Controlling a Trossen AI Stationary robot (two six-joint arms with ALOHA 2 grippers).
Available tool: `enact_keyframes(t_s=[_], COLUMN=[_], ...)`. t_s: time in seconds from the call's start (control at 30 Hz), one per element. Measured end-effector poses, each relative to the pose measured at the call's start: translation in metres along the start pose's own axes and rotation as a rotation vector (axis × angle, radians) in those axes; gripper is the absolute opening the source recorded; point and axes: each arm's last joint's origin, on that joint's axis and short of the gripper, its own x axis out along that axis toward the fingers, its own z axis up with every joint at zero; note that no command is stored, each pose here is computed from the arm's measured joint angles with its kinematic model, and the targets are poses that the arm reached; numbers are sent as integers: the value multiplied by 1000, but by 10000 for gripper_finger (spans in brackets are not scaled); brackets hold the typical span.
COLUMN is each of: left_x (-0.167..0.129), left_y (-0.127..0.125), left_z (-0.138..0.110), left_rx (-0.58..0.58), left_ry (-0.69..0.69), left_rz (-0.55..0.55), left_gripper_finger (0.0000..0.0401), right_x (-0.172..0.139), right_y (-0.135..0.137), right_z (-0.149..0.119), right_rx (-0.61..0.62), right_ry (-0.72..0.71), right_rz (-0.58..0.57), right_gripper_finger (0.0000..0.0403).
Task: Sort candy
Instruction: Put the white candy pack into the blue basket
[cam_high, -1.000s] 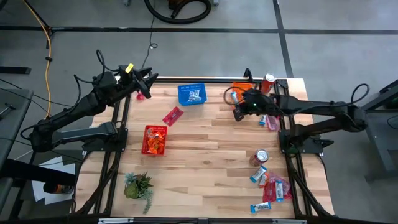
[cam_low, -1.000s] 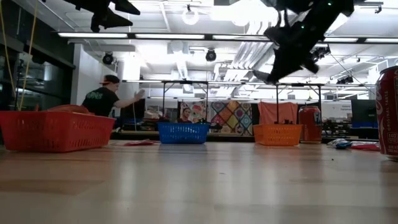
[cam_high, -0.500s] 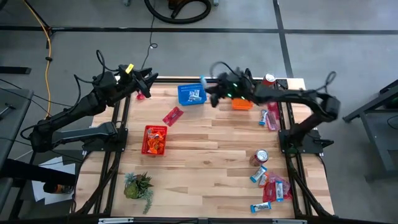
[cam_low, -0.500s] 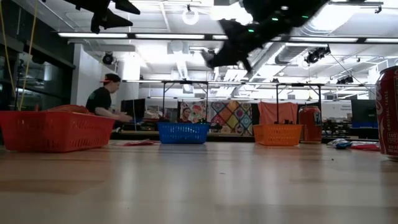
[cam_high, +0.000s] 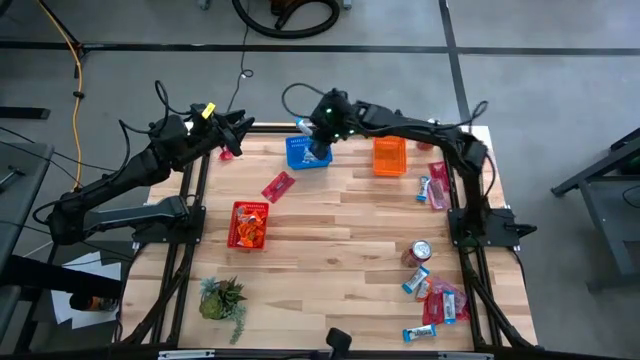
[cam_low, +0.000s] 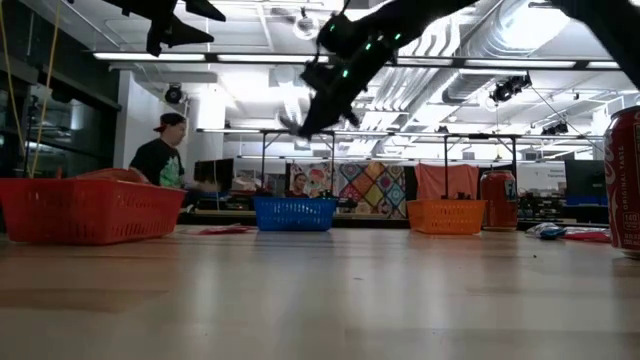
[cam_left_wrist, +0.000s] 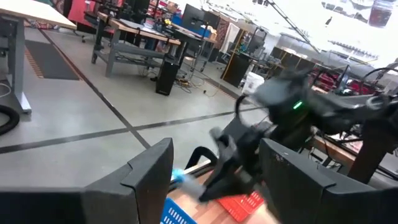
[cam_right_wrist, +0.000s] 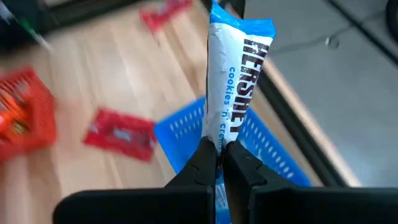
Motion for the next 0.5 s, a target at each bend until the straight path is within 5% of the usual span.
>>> enact_keyframes(t_s=[0.27, 0.5], left_x=[0, 0], left_y=[0, 0], left_z=[0, 0], left_rx=[-22, -25], left_ry=[0, 0], left_rz=[-1, -1], left_gripper_finger=[225, 225], right_x=[68, 92], right_y=[-8, -10], right_z=[-35, -52], right_rx=[10, 95], right_ry=[171, 230], right_rz=[-83, -112], right_gripper_finger=[0, 7])
